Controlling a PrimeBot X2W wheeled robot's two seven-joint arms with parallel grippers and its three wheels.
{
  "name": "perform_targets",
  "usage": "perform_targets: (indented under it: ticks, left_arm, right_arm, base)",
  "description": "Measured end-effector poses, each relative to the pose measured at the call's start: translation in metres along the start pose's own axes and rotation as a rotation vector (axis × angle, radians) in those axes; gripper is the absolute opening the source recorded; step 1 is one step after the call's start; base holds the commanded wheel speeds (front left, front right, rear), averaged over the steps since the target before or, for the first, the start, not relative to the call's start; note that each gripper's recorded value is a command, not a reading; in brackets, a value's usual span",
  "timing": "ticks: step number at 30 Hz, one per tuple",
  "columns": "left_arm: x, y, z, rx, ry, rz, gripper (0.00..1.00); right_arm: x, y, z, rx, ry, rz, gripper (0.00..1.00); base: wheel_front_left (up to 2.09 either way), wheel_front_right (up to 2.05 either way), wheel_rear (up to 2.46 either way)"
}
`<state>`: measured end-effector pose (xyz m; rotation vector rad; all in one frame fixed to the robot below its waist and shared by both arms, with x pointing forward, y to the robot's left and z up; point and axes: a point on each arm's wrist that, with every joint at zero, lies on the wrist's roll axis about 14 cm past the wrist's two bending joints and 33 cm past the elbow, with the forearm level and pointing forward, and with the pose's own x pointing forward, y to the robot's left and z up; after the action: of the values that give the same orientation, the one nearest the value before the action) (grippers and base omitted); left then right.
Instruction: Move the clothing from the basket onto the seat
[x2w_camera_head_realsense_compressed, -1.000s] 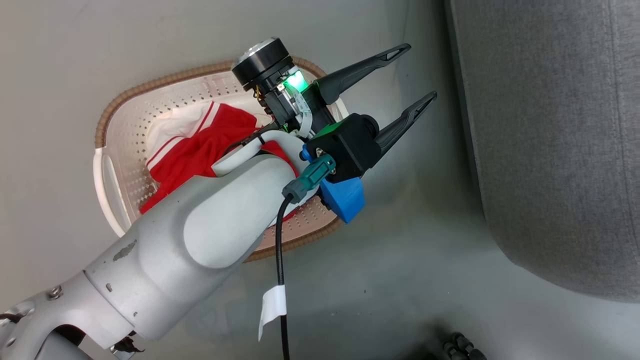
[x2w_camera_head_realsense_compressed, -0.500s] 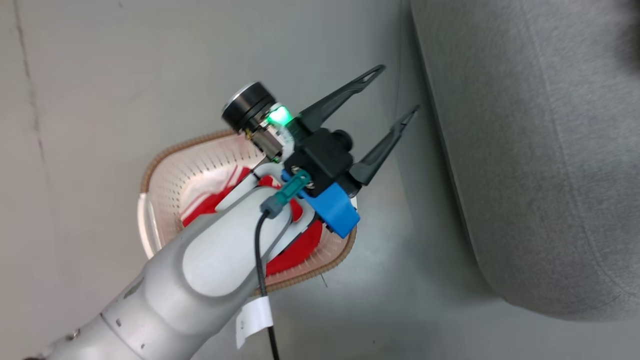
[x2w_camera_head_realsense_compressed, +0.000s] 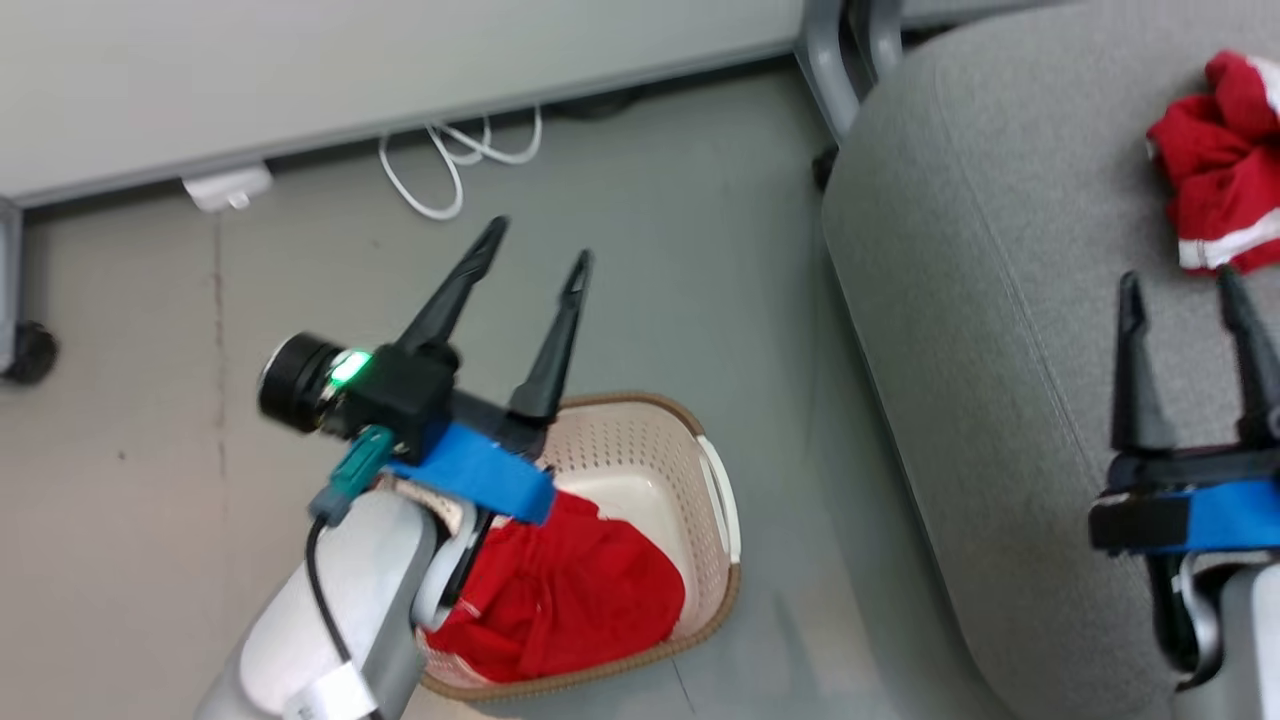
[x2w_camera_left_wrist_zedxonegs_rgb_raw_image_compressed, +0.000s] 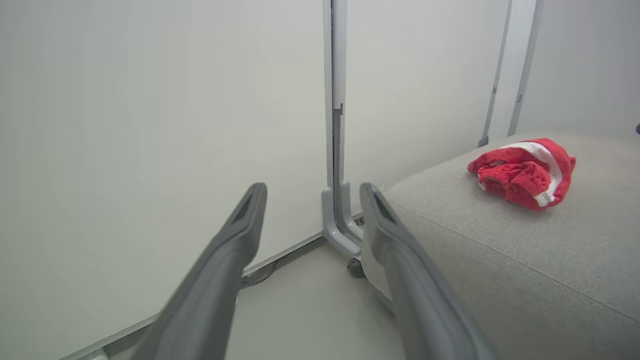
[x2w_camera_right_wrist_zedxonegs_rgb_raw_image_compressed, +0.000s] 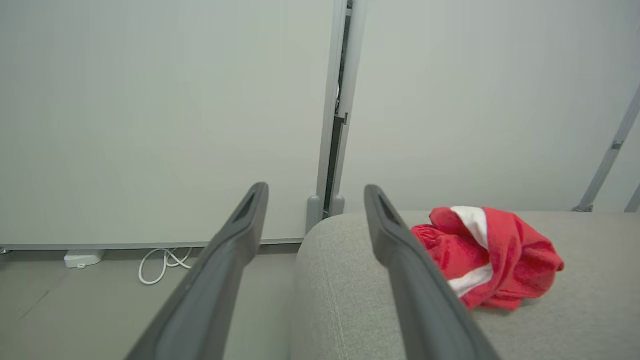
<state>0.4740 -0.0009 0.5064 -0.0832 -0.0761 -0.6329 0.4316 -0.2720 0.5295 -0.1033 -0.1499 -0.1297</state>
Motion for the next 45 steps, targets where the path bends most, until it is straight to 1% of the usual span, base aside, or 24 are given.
perform_targets:
  ticks: [6,10,13,16,24,27,36,45]
  left_arm:
    - [-0.045,0.038,0.029,0.014,-0.059,0.19,1.0]
    - [-0.078,0.055,0.039,0.041,-0.075,0.294,1.0]
    - [-0.1,0.062,0.043,0.05,-0.083,0.354,1.0]
    - [-0.121,0.065,0.041,0.054,-0.078,0.399,1.0]
    - [-0.164,0.068,0.041,0.058,-0.075,0.493,1.0]
    - [-0.174,0.07,0.041,0.063,-0.076,0.517,1.0]
    - [-0.186,0.073,0.033,0.058,-0.052,0.55,1.0]
    - [-0.19,0.076,0.031,0.06,-0.044,0.556,1.0]
  right_arm:
    - [-0.019,0.043,0.019,0.059,-0.041,0.098,1.0]
    - [-0.028,0.067,0.027,0.095,-0.056,0.156,1.0]
    - [-0.034,0.084,0.031,0.118,-0.064,0.199,1.0]
    - [-0.041,0.093,0.032,0.129,-0.062,0.22,1.0]
    - [-0.055,0.1,0.027,0.147,-0.036,0.236,1.0]
    - [-0.059,0.1,0.019,0.149,-0.009,0.238,1.0]
    - [-0.063,0.103,0.008,0.176,0.03,0.239,1.0]
    - [-0.063,0.105,0.005,0.178,0.04,0.244,1.0]
  base:
    - [0.0,0.0,0.0]
    - [0.0,0.0,0.0]
    - [0.0,0.0,0.0]
    - [0.0,0.0,0.0]
    - [0.0,0.0,0.0]
    - [0.0,0.0,0.0]
    - [0.0,0.0,0.0]
    - [0.0,0.0,0.0]
